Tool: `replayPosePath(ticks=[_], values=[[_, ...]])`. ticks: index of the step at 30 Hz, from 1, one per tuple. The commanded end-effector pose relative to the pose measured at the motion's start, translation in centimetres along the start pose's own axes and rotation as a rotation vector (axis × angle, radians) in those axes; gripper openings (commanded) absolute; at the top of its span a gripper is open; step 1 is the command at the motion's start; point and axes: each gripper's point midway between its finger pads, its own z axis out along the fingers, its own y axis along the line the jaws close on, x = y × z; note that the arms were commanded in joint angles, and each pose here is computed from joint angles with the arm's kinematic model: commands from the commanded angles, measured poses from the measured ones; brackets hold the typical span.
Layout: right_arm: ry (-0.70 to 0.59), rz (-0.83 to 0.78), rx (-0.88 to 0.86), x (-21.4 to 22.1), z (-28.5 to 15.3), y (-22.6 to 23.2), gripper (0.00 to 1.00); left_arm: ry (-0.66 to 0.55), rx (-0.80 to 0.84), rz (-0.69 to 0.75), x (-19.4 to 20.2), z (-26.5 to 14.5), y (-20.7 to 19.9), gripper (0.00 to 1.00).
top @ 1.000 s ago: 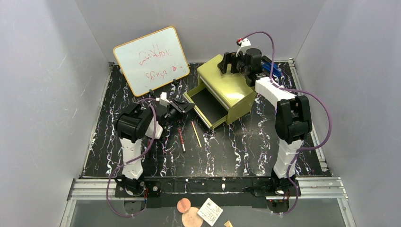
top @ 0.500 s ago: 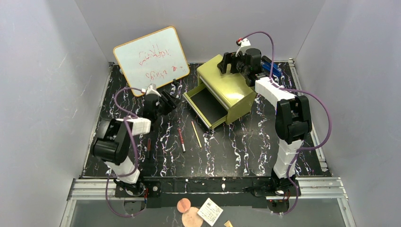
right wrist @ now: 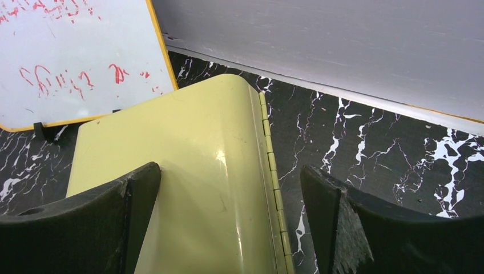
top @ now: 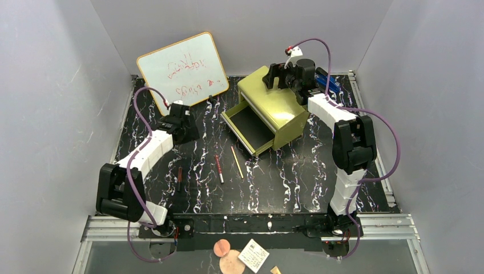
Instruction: Organize the makeup
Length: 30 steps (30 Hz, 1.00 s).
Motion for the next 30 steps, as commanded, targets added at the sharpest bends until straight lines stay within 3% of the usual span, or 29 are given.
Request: replayPosePath(ticks=[1,9,11,16,25,30], values=[[0.749,0.119,0.101,23.8,-6.5,-1.2,0.99,0.237,-0.140,0.117,6.9,-2.3,5.3,0.64],[0.736,0.110,0.102,23.3,-6.7,-1.2,0.99,0.332,-0.204,0.089,10.7,-2.1,8.1,0.61],[0.738,0.104,0.106,23.4,-6.8,-1.4,0.99,0.351,-0.221,0.082,11.2,-1.7,8.5,0.56],[0.732,0.091,0.121,23.2,-6.8,-1.7,0.99,0.427,-0.209,0.046,13.0,-1.0,8.3,0.33],[0.737,0.085,0.127,23.5,-6.7,-1.9,0.99,0.465,-0.207,-0.012,14.2,-1.1,8.0,0.39],[0.743,0.082,0.130,23.7,-6.8,-2.0,0.99,0.500,-0.200,-0.020,14.8,-1.1,7.7,0.26]])
